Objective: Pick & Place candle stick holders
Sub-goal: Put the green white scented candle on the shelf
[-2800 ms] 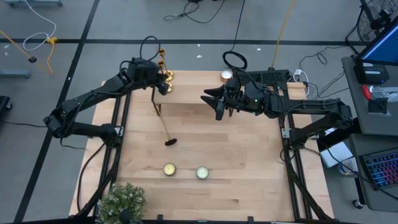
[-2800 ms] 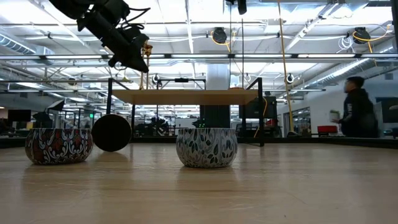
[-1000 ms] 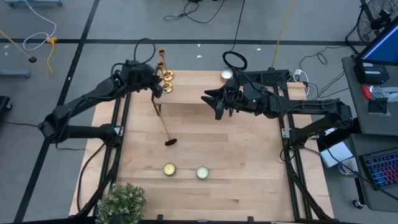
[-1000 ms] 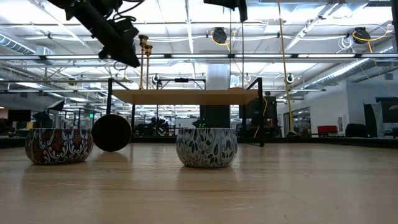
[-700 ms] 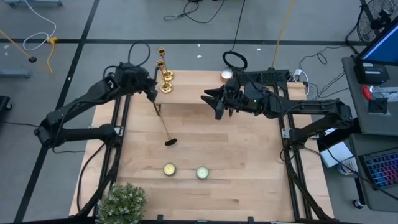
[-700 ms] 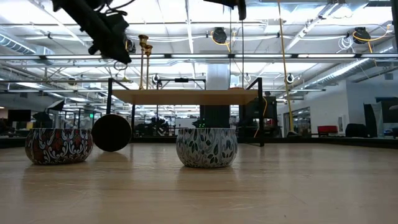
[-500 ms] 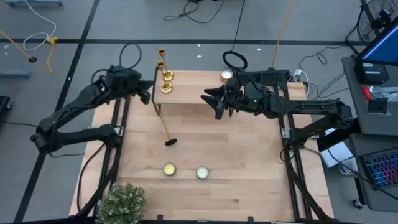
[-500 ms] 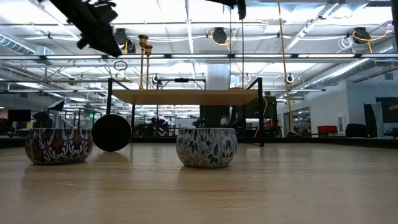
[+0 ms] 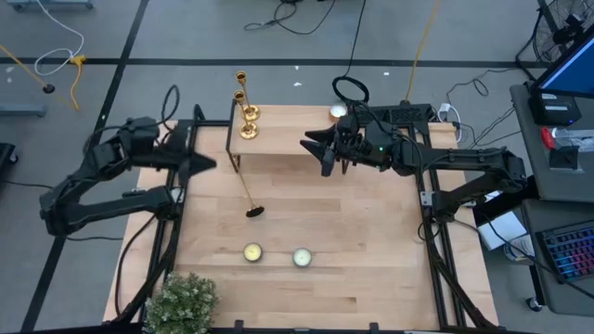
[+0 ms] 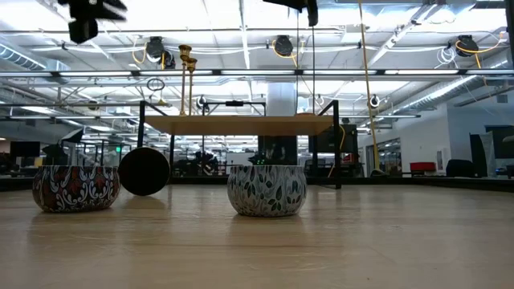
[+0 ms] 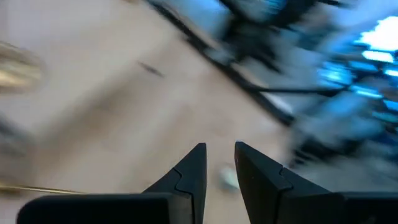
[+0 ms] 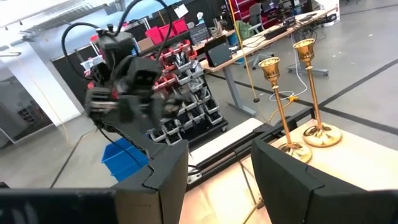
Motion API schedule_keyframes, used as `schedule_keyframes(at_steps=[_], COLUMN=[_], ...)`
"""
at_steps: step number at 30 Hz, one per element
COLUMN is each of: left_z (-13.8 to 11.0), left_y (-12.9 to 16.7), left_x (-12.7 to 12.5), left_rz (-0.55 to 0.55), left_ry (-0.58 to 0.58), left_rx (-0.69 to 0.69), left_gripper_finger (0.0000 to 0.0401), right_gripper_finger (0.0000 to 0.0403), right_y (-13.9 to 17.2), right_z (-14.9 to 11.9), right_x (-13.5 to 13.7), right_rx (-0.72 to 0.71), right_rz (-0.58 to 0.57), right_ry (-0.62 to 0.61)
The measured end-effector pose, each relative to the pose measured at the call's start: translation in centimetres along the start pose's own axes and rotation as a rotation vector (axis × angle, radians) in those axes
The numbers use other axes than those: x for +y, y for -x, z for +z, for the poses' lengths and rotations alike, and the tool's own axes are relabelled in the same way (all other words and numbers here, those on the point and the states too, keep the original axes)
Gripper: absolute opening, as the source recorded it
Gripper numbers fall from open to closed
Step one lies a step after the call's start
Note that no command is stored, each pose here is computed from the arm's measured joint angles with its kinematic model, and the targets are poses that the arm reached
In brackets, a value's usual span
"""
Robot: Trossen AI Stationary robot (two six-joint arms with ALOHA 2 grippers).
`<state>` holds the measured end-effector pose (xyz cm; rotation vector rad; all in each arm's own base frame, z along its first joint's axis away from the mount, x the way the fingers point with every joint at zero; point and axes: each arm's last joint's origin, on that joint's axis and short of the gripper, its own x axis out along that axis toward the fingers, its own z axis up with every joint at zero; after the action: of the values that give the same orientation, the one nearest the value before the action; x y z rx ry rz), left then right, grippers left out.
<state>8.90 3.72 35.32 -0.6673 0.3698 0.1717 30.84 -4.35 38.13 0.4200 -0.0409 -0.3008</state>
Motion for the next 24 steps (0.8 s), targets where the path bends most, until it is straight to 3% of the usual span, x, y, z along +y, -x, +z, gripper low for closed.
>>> schedule_keyframes(at_steps=[5,12,17,21,24], left_z=[-0.6,-0.2,1.2,2.6,2.7], left_y=[0.3,0.0,-0.3,-0.6,-2.0], left_x=[-1.2,-2.8,-5.0,-7.6,-9.4], left_rz=[-0.267,-0.422,-0.545,-0.708,-0.762], left_ry=[0.14,0.341,0.391,0.328,0.263], left_rx=[0.155,0.251,0.133,-0.066,-0.152], left_gripper_finger=[0.0088,0.0088,0.0088,0.0088,0.0088], right_gripper_finger=[0.0171,0.0171,0.0171,0.0171,0.0171], right_y=[0.0,0.1,0.4,0.6,0.8], right_z=[-0.1,-0.3,-0.2,-0.1,-0.1], right_x=[0.1,0.6,0.9,1.2,1.4], right_rx=[0.025,0.101,0.15,0.183,0.214], right_rz=[0.051,0.191,0.301,0.379,0.435], right_ry=[-0.021,-0.09,-0.099,-0.136,-0.15])
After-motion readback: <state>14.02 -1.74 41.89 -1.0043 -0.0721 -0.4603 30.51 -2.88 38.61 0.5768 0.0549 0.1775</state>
